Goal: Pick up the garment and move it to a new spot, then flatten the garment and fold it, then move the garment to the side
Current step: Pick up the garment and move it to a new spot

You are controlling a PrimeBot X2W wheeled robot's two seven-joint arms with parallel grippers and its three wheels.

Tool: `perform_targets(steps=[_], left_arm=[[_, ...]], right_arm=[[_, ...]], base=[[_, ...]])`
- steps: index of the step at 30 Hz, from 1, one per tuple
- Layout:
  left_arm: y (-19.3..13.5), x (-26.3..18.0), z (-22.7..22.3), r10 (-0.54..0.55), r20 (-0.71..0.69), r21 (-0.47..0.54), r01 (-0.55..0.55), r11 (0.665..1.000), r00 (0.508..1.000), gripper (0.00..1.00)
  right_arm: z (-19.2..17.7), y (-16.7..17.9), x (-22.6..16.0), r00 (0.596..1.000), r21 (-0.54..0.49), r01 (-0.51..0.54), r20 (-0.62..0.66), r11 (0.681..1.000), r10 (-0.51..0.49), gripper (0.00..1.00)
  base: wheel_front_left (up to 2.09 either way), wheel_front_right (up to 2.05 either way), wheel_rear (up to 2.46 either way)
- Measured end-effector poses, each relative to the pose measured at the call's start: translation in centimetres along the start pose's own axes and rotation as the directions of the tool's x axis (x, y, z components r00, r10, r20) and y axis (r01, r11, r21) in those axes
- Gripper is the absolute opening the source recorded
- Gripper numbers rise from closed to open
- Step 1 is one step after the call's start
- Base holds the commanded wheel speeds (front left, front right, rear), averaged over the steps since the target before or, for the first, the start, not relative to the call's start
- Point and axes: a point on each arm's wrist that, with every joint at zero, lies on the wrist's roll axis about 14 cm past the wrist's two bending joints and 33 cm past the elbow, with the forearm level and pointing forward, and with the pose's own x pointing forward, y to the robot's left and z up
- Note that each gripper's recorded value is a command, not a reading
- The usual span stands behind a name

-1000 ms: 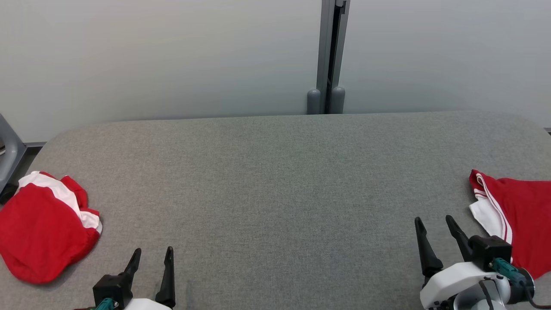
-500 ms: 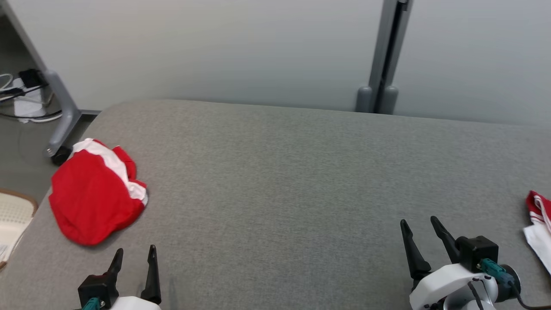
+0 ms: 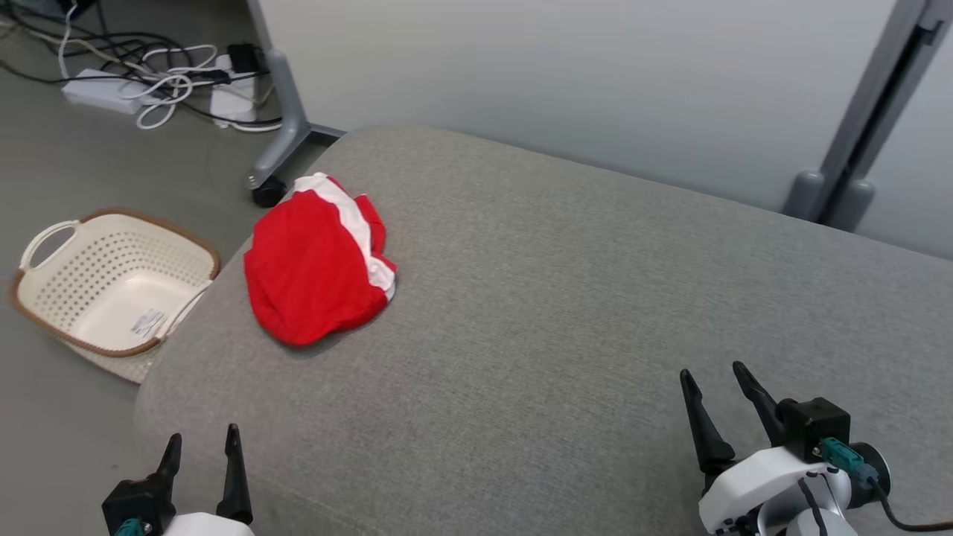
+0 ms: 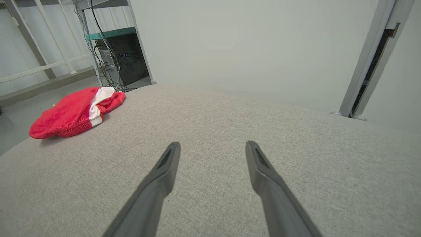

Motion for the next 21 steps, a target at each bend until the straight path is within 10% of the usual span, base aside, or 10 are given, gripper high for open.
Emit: perform_targets(steps=[9, 21], left_arm=[[3.3, -1.5, -0.5, 0.099, -0.017, -0.013, -0.099, 0.995, 0.995, 1.0], [-0.4, 4.2, 0.6, 0.008, -0.036, -0.052, -0.01, 0.999, 0.999, 1.0]], right_arm=[[-0.8, 2.8, 2.1, 0.995, -0.014, -0.095, -0.022, 0.995, 0.095, 1.0], [-0.7, 0.1, 3.8, 0.998, -0.055, -0.059, 0.003, 0.997, 0.06, 1.0]], base=[[0.0, 0.0, 0.0], [0.0, 0.0, 0.0]])
